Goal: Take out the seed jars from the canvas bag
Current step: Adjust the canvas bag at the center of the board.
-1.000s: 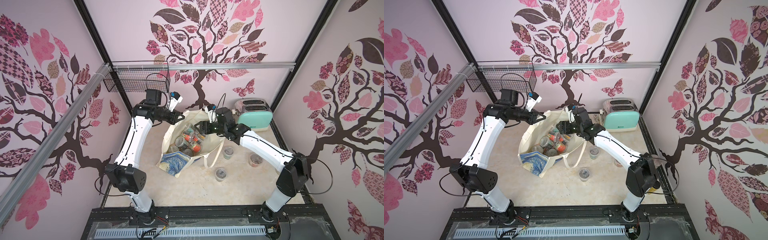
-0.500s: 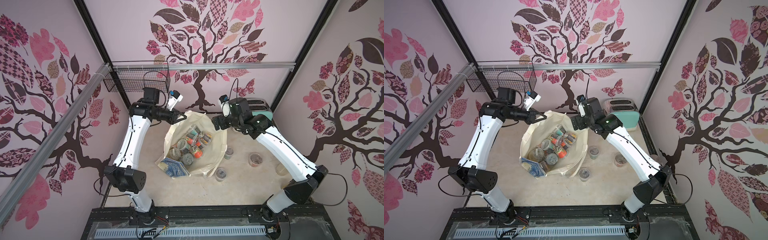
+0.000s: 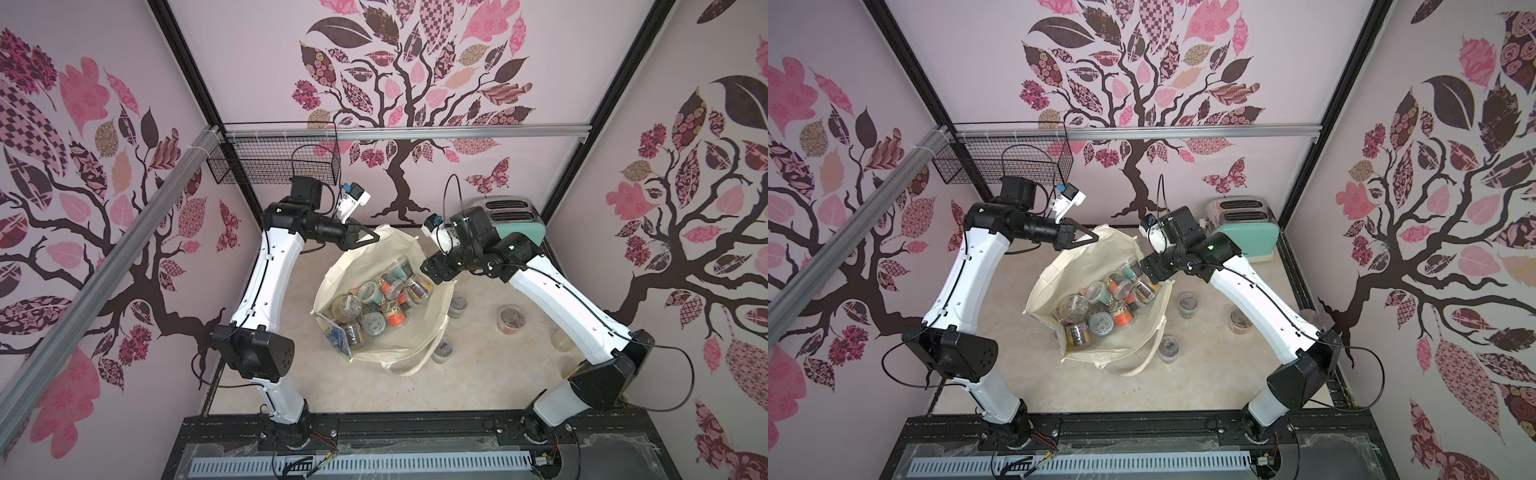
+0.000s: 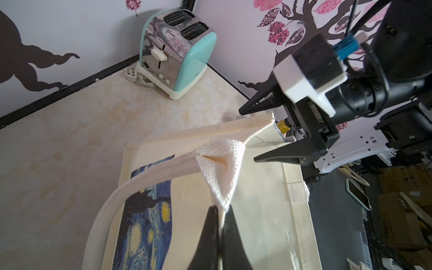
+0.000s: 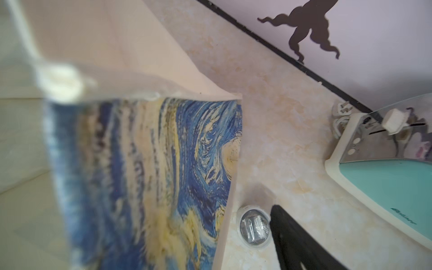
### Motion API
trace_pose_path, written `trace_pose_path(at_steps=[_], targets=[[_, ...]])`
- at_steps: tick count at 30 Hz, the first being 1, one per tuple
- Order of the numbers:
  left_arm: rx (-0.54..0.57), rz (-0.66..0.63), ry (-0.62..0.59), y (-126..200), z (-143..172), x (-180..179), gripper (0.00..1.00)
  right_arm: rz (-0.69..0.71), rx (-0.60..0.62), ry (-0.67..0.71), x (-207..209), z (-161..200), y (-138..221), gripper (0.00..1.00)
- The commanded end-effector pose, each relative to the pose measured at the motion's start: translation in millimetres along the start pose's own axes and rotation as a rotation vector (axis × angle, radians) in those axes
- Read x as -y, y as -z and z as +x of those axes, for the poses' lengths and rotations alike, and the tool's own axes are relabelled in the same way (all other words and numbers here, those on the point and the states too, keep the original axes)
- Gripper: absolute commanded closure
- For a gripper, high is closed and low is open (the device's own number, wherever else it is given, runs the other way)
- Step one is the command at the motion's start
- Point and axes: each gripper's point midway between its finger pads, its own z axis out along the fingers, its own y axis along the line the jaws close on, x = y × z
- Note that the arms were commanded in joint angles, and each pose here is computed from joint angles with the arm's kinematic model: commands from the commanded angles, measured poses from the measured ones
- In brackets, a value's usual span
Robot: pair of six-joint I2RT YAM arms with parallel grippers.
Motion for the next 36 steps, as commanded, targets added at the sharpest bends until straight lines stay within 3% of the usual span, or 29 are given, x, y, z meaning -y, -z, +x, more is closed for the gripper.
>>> trace_pose_path(at_steps=[1, 5, 8, 10, 11, 12, 16, 19, 23, 30, 36], targets=[[0.107, 0.099, -0.138, 13.8, -31.3, 31.1, 1.0, -0.024, 0.014, -0.007, -7.4, 3.0, 16.5, 0.27], [0.11, 0.11, -0.139, 10.5, -31.6, 27.9, 1.0, -0.021, -0.007, -0.063, -10.4, 5.5, 9.9, 0.59], [0.105, 0.073, -0.126, 6.4, -31.0, 16.3, 1.0, -0.017, -0.004, -0.103, -16.4, 5.3, 6.4, 0.74], [0.1, 0.03, -0.116, 4.3, -30.8, 5.9, 1.0, -0.01, 0.002, -0.144, -21.6, 4.7, 3.2, 0.92], [0.094, 0.011, -0.112, 3.7, -29.6, 1.7, 1.0, -0.01, 0.006, -0.16, -24.8, 4.3, 1.5, 0.95], [0.087, -0.011, -0.112, 4.0, -28.1, -2.0, 0.93, -0.007, 0.009, -0.18, -28.3, 4.2, -0.1, 0.95], [0.042, -0.08, -0.143, 13.8, -18.5, -4.9, 0.49, 0.058, 0.024, -0.281, -22.2, 6.8, -2.3, 0.95], [-0.008, -0.111, -0.179, 28.6, -5.3, 2.1, 0.35, 0.081, 0.055, -0.328, -17.4, 6.9, 1.0, 0.95], [-0.136, -0.242, -0.2, 48.4, 23.6, -2.4, 0.23, 0.101, 0.068, -0.34, -13.5, 11.3, 2.8, 0.96], [-0.37, -0.687, -0.118, 103.1, 67.8, -45.5, 0.02, 0.076, 0.131, -0.382, -16.1, 16.4, 3.6, 0.96], [-0.426, -0.782, -0.032, 129.6, 93.4, -31.1, 0.02, 0.162, 0.139, -0.483, -1.0, 21.6, 0.2, 1.0]])
